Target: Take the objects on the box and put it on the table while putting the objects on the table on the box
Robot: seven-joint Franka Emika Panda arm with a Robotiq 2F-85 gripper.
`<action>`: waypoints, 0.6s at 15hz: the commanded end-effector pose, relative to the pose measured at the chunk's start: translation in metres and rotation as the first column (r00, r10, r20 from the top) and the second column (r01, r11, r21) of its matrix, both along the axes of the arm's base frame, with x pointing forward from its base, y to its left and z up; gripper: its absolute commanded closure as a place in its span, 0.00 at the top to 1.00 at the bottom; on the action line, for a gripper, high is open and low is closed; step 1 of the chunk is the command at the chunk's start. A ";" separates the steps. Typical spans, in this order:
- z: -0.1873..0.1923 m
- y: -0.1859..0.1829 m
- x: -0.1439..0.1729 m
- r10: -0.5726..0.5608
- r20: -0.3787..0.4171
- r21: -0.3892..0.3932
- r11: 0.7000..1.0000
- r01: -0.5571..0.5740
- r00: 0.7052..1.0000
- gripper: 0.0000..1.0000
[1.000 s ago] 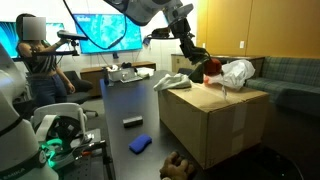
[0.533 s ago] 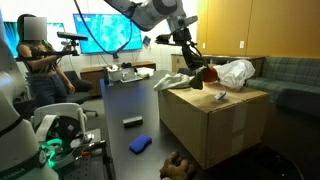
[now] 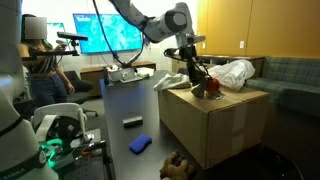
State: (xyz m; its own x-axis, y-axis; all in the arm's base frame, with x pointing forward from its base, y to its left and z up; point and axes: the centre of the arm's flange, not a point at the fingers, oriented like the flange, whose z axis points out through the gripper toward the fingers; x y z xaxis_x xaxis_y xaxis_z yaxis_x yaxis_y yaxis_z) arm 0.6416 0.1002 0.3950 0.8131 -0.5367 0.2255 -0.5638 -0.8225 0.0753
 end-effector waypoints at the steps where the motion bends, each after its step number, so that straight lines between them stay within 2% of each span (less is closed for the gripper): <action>1: 0.003 -0.004 0.001 0.027 -0.075 -0.007 1.000 -0.028 0.997 0.00; 4: -0.001 -0.007 -0.012 0.024 -0.143 -0.042 0.999 -0.030 0.989 0.03; 5: -0.003 -0.007 -0.016 0.026 -0.163 -0.052 0.998 -0.034 0.986 0.26; 7: -0.001 -0.006 -0.023 0.034 -0.190 -0.060 0.997 -0.046 0.981 0.29; 9: 0.004 -0.004 -0.026 0.048 -0.199 -0.068 0.996 -0.062 0.979 0.44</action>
State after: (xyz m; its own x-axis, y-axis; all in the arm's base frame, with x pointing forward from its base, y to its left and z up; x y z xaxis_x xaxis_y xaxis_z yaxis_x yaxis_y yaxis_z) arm 0.6230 0.0947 0.3812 0.8563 -0.5056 0.1051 -0.5157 -0.8266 0.2256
